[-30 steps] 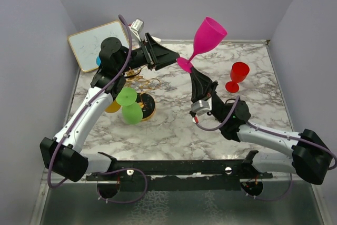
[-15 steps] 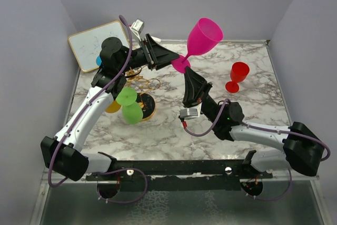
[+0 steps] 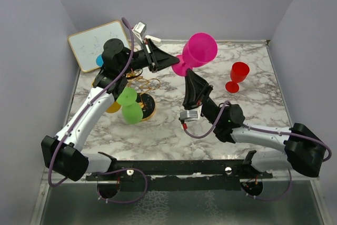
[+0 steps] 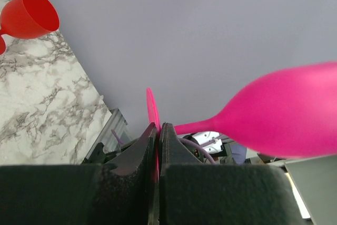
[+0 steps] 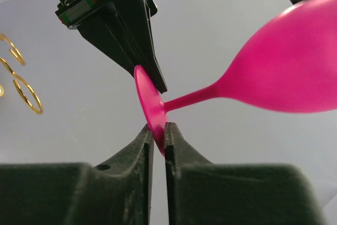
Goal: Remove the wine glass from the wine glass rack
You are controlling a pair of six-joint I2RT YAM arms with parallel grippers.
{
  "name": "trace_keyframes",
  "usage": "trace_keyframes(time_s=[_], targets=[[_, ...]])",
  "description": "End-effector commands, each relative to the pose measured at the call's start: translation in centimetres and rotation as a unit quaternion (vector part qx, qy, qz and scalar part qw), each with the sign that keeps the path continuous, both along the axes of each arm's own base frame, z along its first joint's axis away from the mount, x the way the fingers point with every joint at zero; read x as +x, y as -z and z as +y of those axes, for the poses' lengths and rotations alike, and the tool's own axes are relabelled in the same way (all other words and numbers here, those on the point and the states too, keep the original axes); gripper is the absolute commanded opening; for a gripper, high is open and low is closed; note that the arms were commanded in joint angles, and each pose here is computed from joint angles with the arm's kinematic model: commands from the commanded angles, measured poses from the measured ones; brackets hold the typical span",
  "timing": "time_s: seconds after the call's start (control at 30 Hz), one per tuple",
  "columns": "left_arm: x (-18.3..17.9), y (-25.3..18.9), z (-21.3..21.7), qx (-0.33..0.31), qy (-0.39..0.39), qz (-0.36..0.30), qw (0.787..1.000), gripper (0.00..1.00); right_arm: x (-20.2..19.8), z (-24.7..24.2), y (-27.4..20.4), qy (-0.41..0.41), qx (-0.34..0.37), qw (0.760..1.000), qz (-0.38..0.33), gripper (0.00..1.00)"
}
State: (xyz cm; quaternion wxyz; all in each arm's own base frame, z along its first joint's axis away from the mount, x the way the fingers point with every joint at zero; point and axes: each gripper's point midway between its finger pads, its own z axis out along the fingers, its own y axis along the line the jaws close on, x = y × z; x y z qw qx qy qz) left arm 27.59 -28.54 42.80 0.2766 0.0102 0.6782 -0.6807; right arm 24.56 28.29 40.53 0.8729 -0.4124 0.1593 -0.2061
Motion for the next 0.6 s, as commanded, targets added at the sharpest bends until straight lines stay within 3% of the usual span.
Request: trace_keyframes(time_s=[0.0, 0.13, 0.3, 0.43, 0.5, 0.57], targets=[[-0.7, -0.9, 0.3, 0.007, -0.001, -0.058, 0.998, 0.00, -0.7, -3.5, -2.6, 0.001, 0.098, 0.995, 0.021, 0.19], [0.0, -1.6, 1.1, 0.043, -0.043, -0.104, 0.993, 0.00, 0.3, -5.2, -0.9, -0.001, 0.140, 0.984, 0.112, 0.38], [0.8, -3.3, 3.4, 0.092, -0.125, -0.158, 0.975, 0.00, 0.8, -6.1, 2.3, -0.030, 0.170, 0.949, 0.263, 0.47], [1.0, -4.6, 6.5, 0.128, -0.215, -0.197, 0.948, 0.00, 2.2, -6.8, 5.7, -0.021, 0.258, 0.866, 0.427, 0.57], [0.9, -5.1, 8.2, 0.145, -0.260, -0.209, 0.932, 0.00, 2.4, -6.6, 6.8, -0.013, 0.281, 0.825, 0.490, 0.56], [0.8, -5.5, 9.8, 0.160, -0.297, -0.220, 0.915, 0.00, 2.0, -5.1, 8.4, -0.018, 0.261, 0.795, 0.548, 0.52]])
